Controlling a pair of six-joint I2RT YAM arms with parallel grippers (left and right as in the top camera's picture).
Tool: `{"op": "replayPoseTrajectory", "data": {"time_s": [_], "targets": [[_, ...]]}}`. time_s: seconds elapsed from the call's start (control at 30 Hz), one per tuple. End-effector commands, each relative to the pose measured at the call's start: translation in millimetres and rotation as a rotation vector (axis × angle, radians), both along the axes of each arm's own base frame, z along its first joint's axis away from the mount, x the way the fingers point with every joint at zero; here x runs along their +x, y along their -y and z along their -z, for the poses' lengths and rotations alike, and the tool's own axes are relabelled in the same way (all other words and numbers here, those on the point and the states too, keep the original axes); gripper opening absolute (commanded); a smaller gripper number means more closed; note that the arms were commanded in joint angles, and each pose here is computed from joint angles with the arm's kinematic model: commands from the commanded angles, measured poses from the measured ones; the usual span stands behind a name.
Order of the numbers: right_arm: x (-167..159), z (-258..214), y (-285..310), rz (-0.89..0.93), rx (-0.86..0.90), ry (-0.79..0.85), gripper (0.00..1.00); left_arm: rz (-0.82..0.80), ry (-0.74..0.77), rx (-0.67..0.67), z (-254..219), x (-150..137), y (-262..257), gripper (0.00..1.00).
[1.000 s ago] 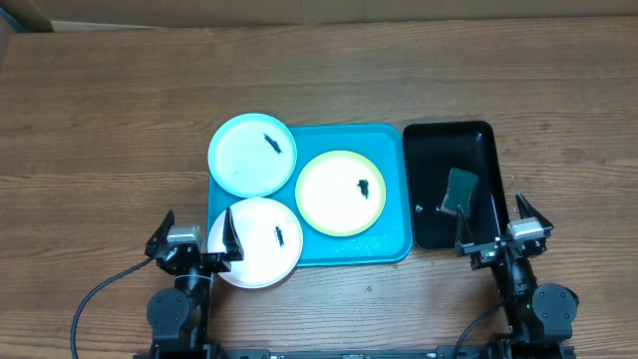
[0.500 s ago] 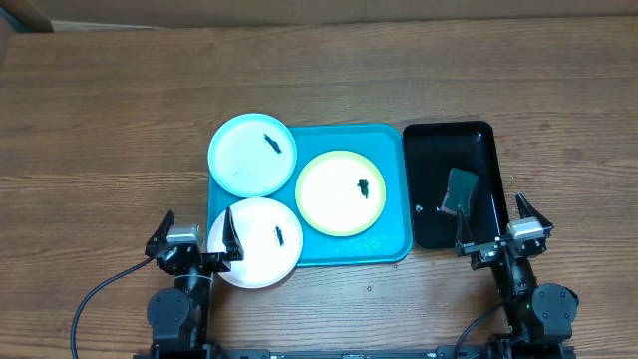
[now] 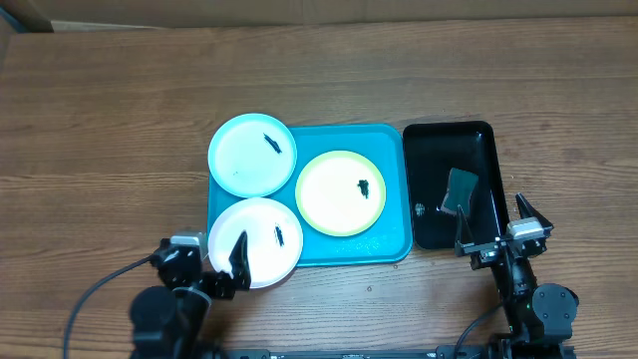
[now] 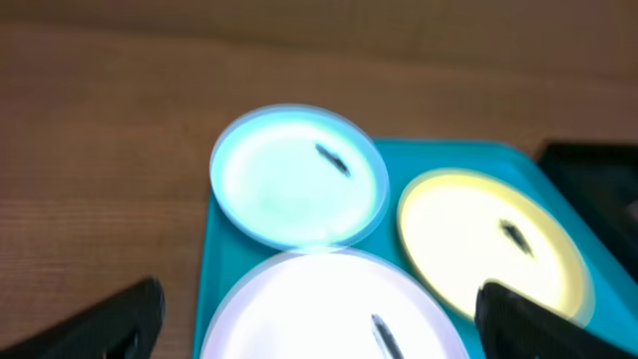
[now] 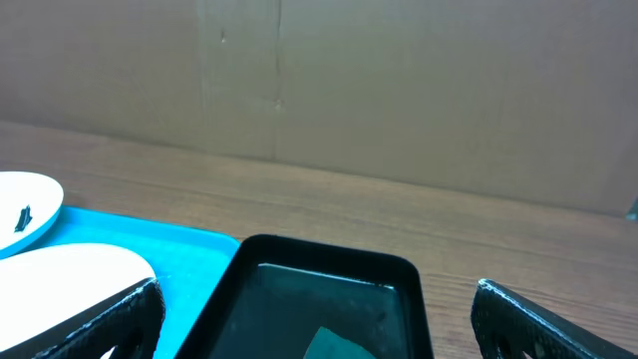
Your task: Clean dirty plates on tray and stack at the side
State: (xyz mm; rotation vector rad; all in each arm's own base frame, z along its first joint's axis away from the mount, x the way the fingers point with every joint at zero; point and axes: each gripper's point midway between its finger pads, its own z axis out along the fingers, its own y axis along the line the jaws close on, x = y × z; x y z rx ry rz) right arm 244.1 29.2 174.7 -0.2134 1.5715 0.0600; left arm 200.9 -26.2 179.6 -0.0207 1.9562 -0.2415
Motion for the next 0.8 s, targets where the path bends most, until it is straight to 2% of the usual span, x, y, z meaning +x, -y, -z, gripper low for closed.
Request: {"op": "replayPoseTrajectory", "data": {"time_s": [0.0, 0.13, 0.3, 0.43, 0.63, 0.67, 0.7, 0.73, 0.77], "targets": [[0, 2, 1, 0.003, -0.003, 0.006, 1.00, 0.090, -0.042, -0.075, -55, -14, 19, 1.00], [0, 2, 1, 0.003, -0.003, 0.006, 1.00, 0.237, -0.212, -0.187, -101, -15, 48, 1.00], [0, 2, 1, 0.003, -0.003, 0.006, 1.00, 0.285, -0.517, -0.289, -131, -1, 63, 1.00], [0, 2, 1, 0.003, -0.003, 0.006, 1.00, 0.279, -0.892, -0.332, -122, 0, 72, 1.00], [0, 2, 1, 0.003, -0.003, 0.006, 1.00, 0.245, -1.097, -0.380, -85, 48, 80, 1.00], [0, 2, 1, 0.003, -0.003, 0.006, 1.00, 0.254, -1.119, -0.373, -77, 54, 80, 0.97], [0, 2, 1, 0.003, -0.003, 0.006, 1.00, 0.252, -1.145, -0.372, -69, 60, 80, 0.70], [0, 1, 1, 0.003, -0.003, 0.006, 1.00, 0.239, -1.182, -0.367, -59, 65, 80, 0.13], [0, 1, 1, 0.003, -0.003, 0.006, 1.00, 0.233, -1.208, -0.364, -52, 67, 79, 0.04]]}}
